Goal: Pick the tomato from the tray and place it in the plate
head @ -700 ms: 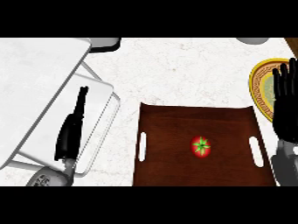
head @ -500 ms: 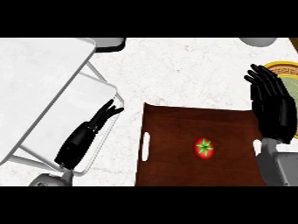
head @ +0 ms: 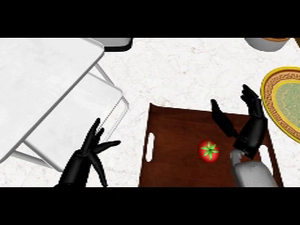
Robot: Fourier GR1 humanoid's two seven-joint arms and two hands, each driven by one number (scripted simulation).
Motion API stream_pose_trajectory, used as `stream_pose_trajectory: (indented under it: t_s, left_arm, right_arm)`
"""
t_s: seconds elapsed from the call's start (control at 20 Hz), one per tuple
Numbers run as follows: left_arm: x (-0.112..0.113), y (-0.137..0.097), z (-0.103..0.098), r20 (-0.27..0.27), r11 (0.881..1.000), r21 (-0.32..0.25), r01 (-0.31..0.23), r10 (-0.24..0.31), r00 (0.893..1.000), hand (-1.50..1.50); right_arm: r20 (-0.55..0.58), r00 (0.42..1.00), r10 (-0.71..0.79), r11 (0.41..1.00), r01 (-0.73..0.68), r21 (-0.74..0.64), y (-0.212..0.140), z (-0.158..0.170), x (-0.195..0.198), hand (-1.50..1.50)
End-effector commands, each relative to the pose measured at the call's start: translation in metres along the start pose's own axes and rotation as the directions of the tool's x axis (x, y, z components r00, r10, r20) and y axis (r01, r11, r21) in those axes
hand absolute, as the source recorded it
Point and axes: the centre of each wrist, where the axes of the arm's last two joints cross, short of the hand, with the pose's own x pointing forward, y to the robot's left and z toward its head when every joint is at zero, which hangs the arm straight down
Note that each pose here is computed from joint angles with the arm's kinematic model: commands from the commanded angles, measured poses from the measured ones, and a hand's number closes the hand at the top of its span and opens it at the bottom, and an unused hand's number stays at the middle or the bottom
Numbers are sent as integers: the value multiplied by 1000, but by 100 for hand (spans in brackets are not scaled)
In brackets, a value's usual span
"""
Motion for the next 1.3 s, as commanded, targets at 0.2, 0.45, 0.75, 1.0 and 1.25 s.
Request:
stream_pose_trajectory:
  t_s: [0.2,0.45,0.75,1.0,1.25]
  left_arm:
    - [-9,62,-1,-43,989,129,73,-68,997,0]
    - [-9,65,3,-37,987,147,63,-58,998,0]
    - [1,64,9,-15,991,123,61,-60,998,0]
    - [4,61,8,-1,993,99,64,-64,998,0]
    - [4,59,4,1,992,118,52,-53,999,0]
  right_arm:
    - [82,982,169,980,-159,-117,36,71,-14,-150]
    - [10,966,257,957,-253,-141,20,104,-35,-150]
    - [-195,877,439,898,-437,54,-8,142,-79,-150]
    - [-280,816,506,862,-471,188,-7,150,-85,-150]
    - [-338,772,538,842,-470,266,-8,151,-79,-150]
